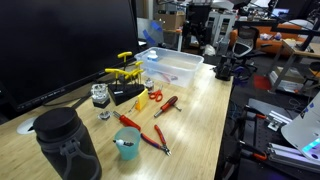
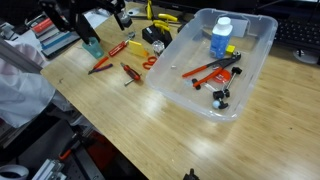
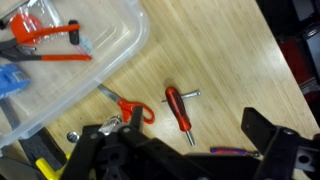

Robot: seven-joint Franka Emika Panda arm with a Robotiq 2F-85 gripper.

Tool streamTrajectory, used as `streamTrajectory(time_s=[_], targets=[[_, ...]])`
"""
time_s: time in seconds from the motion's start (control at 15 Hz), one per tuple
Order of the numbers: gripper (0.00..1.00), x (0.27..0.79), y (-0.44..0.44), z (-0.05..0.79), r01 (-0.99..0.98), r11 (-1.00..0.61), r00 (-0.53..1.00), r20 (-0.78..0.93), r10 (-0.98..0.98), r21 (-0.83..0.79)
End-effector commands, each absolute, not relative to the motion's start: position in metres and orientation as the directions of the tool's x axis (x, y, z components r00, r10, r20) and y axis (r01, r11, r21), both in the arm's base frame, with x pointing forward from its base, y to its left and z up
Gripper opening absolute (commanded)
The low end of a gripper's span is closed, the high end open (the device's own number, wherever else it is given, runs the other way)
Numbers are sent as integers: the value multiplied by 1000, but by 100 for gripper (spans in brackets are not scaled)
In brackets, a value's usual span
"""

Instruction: Put the screwdriver into the basket.

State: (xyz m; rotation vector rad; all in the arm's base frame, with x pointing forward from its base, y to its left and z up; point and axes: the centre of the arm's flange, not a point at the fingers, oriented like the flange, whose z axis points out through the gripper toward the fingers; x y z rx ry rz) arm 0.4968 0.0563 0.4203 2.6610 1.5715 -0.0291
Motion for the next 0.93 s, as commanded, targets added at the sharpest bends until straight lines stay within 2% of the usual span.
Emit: streamTrajectory(time_s=[0.0, 0.2, 0.27, 0.87], targets=[[100, 537, 76, 395, 951, -305, 305, 18, 952, 42], [100, 555, 100, 363, 978, -204, 197, 125, 972, 50], [100, 540, 98, 370, 963, -263, 259, 71, 963, 50], [100, 556, 112, 353, 978, -201, 195, 101, 976, 54]])
